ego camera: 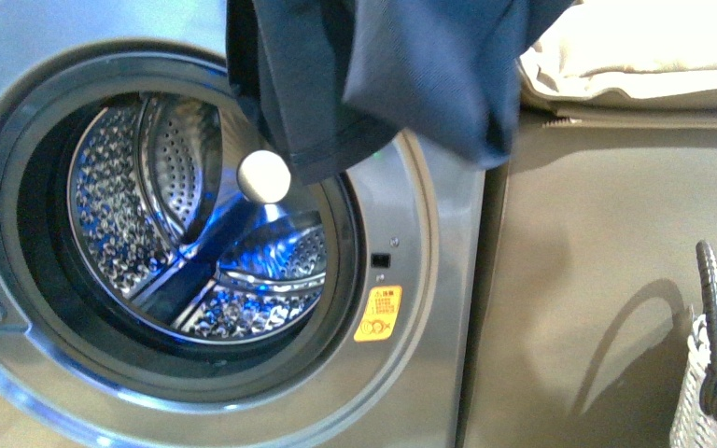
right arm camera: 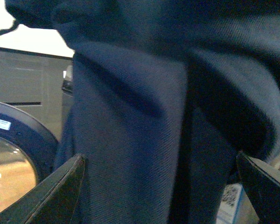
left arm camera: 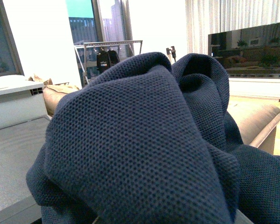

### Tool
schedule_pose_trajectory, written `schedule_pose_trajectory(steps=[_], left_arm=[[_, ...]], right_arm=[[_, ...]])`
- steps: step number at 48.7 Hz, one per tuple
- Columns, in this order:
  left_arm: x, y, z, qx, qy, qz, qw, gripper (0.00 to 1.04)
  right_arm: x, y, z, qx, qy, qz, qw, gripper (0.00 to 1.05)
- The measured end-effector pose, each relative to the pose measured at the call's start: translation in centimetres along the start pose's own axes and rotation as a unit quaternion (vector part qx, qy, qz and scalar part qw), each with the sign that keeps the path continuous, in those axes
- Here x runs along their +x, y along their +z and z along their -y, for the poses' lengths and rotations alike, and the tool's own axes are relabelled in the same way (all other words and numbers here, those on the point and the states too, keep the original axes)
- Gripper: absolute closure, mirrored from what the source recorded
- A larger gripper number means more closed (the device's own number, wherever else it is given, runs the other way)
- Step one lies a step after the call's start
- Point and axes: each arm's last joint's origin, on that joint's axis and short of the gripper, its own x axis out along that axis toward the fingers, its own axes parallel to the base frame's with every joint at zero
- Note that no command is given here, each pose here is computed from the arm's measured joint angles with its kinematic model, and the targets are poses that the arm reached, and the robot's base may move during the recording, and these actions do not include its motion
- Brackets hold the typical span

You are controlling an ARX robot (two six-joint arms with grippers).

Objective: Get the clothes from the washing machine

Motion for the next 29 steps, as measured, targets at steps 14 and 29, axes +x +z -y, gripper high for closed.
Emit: schedule_pose_trajectory(steps=[14,29], left_arm=[[0.0,0.0,0.0,0.0,0.001,0.0,1.0,0.92],[0.0,0.0,0.0,0.0,0.001,0.0,1.0,0.92]], right_arm=[[2.0,2.1,2.6,-0.109,0.009,0.006,0.994,0.08],[2.3,3.7,3.0,-0.197,0.001,0.045,0.979,0.08]])
